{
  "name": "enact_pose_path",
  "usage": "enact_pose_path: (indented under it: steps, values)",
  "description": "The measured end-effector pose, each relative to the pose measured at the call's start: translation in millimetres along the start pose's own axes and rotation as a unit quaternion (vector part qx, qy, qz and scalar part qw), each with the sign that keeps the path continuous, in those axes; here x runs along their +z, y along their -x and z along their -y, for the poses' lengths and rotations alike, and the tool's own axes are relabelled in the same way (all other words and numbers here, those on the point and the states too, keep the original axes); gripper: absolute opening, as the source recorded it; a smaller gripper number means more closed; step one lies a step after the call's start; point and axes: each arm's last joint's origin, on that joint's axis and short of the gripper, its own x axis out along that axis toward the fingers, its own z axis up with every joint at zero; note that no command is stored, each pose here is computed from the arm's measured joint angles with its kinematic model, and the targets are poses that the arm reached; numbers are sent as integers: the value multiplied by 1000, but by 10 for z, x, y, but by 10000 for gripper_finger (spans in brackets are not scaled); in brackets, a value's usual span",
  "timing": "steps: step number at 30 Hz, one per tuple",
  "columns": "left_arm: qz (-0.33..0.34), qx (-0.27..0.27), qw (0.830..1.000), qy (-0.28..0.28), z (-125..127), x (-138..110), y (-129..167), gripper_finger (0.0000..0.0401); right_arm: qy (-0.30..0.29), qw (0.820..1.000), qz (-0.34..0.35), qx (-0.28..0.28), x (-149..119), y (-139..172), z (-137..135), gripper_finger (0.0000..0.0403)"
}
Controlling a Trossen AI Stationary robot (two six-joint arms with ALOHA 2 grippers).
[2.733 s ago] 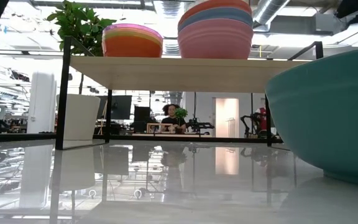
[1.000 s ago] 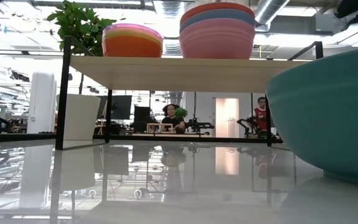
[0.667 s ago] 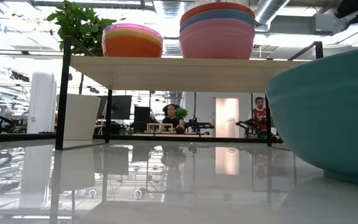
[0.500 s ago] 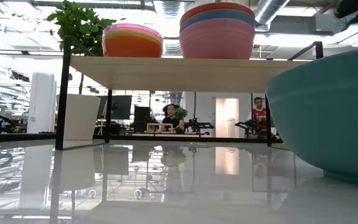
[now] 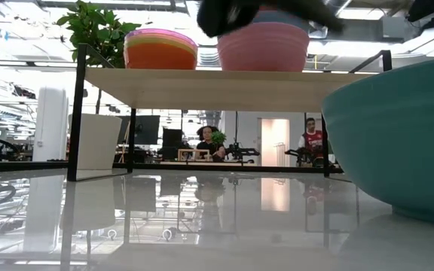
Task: Place and stack bowls onto a shelf
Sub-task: Stack the large green bowl on top of the orange bowl on the shelf
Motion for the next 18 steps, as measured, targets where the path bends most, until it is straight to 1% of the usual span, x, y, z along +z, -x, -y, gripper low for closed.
enact_pose_path:
  steps: [3,6,8,14,18]
  values:
    - [-16,15,1000,15,-43,-71,-130,156,0,1000,0,0,-1,-1,0,113]
    - [-19,33,998,41,-82,-132,-250,167,0,1000,0,0,-1,-1,-1,113]
    - [-18,42,998,52,-101,-157,-303,169,0,1000,0,0,0,0,0,113]
    - [-14,90,992,88,-180,-192,-318,169,0,1000,0,0,0,-1,-1,113]
    - [-6,86,990,108,-177,-165,-313,169,0,1000,0,0,0,-1,-1,113]
